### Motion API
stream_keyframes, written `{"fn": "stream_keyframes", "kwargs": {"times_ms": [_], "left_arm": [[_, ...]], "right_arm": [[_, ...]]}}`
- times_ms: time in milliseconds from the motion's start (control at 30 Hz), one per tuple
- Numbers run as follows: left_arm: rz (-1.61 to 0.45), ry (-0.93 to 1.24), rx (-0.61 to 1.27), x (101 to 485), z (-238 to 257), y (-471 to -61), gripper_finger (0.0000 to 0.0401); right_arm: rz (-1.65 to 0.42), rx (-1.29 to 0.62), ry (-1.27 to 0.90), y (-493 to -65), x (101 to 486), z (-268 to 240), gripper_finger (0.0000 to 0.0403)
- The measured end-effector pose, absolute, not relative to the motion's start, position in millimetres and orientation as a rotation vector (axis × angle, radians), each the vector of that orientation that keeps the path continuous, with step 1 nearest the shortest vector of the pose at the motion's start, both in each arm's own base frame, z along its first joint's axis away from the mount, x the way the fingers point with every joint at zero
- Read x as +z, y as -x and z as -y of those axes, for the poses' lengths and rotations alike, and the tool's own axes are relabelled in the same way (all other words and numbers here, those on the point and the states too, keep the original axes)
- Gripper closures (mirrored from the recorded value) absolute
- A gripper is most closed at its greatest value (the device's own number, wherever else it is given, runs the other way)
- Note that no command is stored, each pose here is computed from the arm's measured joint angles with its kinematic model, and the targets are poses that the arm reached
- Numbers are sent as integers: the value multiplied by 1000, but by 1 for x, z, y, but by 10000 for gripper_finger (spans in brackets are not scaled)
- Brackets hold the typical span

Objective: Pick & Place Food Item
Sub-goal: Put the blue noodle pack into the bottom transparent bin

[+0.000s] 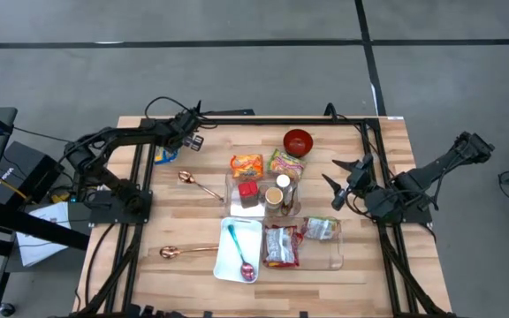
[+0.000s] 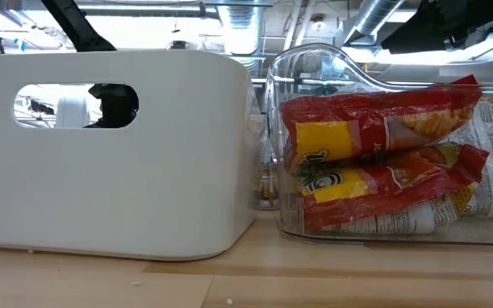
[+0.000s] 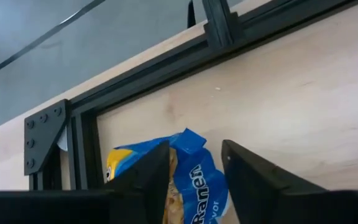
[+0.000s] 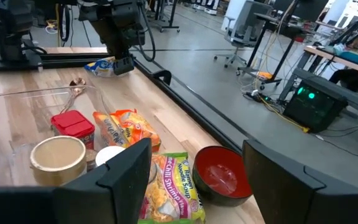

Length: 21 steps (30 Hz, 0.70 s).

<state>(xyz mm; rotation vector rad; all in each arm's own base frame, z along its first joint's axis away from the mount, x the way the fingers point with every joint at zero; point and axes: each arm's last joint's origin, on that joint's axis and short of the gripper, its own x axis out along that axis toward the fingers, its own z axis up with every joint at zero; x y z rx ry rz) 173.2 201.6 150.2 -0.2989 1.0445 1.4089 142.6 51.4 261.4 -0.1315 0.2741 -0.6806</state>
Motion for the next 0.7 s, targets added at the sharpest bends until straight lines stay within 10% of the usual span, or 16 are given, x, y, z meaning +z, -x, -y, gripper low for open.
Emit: {"fn": "stream_keyframes", "kwargs": {"times_ms": [367,700], "left_arm": [[-1074,276,1360,153,-200,-173,391],[-816,282,969,208,-184,-173,400]], "right_arm": [[-279,-666,128,-143,261,-52,158],[-286,-651,138,-143,261,-52,158]]}}
